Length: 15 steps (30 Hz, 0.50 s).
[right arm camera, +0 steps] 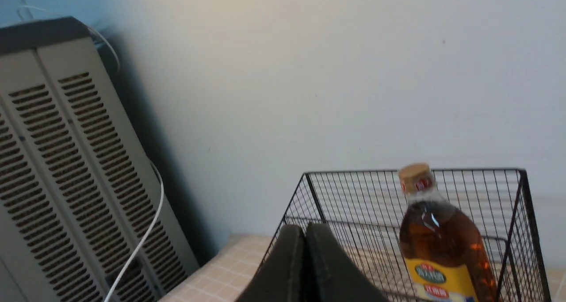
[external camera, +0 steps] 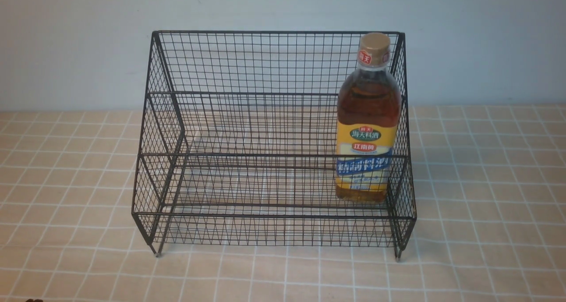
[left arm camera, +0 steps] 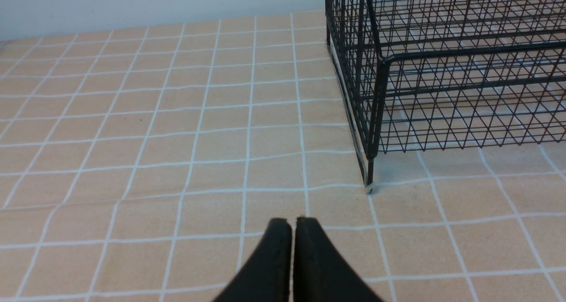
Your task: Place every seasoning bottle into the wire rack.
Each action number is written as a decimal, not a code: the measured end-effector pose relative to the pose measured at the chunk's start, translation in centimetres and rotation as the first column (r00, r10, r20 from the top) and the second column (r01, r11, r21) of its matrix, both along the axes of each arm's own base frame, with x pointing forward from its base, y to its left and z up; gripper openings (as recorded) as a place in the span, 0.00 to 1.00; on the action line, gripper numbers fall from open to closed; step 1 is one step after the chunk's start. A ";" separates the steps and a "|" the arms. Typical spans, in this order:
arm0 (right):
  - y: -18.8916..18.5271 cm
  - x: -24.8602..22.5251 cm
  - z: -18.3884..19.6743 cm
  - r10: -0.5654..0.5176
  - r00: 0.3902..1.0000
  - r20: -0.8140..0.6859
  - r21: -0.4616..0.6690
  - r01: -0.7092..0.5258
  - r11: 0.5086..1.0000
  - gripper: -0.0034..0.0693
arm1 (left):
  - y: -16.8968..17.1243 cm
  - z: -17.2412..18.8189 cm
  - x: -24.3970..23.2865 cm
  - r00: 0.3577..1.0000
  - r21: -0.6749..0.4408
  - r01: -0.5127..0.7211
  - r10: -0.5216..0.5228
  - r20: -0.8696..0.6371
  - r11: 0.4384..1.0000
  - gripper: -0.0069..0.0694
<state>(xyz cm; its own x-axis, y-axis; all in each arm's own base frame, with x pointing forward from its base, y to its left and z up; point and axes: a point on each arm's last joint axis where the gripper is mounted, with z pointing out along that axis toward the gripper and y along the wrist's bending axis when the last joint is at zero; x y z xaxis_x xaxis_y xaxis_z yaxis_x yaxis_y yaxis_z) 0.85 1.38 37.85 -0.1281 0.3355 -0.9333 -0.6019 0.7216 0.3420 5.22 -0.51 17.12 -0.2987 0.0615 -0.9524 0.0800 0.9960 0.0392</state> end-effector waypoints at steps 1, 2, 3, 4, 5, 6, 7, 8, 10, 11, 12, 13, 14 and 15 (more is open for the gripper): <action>0.1 0.2 -0.4 -0.001 1.000 -0.007 -0.010 0.001 1.000 0.03 | 0.0 0.0 0.0 1.000 0.000 0.000 0.000 0.000 1.000 0.08; 0.3 0.4 -0.9 -0.005 1.000 -0.012 -0.033 0.004 0.999 0.03 | 0.0 0.0 0.0 1.000 0.000 0.000 0.000 0.000 1.000 0.08; 0.3 0.6 -1.2 -0.009 1.000 -0.007 -0.052 0.009 0.999 0.03 | 0.0 0.0 0.0 1.000 0.000 0.000 0.000 0.000 1.000 0.08; 0.4 0.7 -1.3 -0.010 1.000 -0.005 -0.061 0.010 0.998 0.03 | 0.0 0.0 0.0 1.000 0.000 0.000 0.000 0.000 1.000 0.08; 0.5 0.9 -1.7 -0.017 1.000 0.008 -0.093 0.018 0.996 0.03 | 0.0 0.0 0.0 1.000 0.000 0.000 0.000 0.000 1.000 0.08; 0.6 1.2 -2.3 -0.022 0.999 0.030 -0.139 0.026 0.990 0.03 | 0.0 0.0 0.0 1.000 0.000 0.000 0.000 0.000 1.000 0.08; 0.6 1.2 -2.3 -0.022 0.999 0.030 -0.139 0.026 0.990 0.03 | 0.0 0.0 0.0 1.000 0.000 0.000 0.000 0.000 1.000 0.08; 0.8 1.5 -3.1 -0.025 0.998 0.054 -0.180 0.034 0.983 0.03 | 0.0 0.0 0.0 1.000 0.000 0.000 0.000 0.000 1.000 0.08; 0.8 1.7 -4.0 -0.050 0.996 0.076 -0.199 0.064 0.978 0.03 | 0.0 0.0 0.0 1.000 0.000 0.000 0.000 0.000 1.000 0.08; 0.8 1.8 -4.6 -0.080 0.993 0.088 -0.204 0.097 0.974 0.03 | 0.0 0.0 0.0 1.000 0.000 0.000 0.000 0.000 1.000 0.08; 0.7 2.0 -5.4 -0.111 0.990 0.090 -0.211 0.128 0.969 0.03 | 0.0 0.0 0.0 1.000 0.000 0.000 0.000 0.000 1.000 0.08; 0.5 2.1 -6.2 -0.167 0.981 0.096 -0.205 0.184 0.961 0.03 | 0.0 0.0 0.0 1.000 0.000 0.000 0.000 0.000 1.000 0.08; 0.4 2.2 -7.0 -0.166 0.981 0.096 -0.206 0.183 0.961 0.03 | 0.0 0.0 0.0 1.000 0.000 0.000 0.000 0.000 1.000 0.08; 0.4 2.2 -7.0 -0.217 0.971 0.098 -0.208 0.233 0.950 0.03 | 0.0 0.0 0.0 1.000 0.000 0.000 0.000 0.000 1.000 0.08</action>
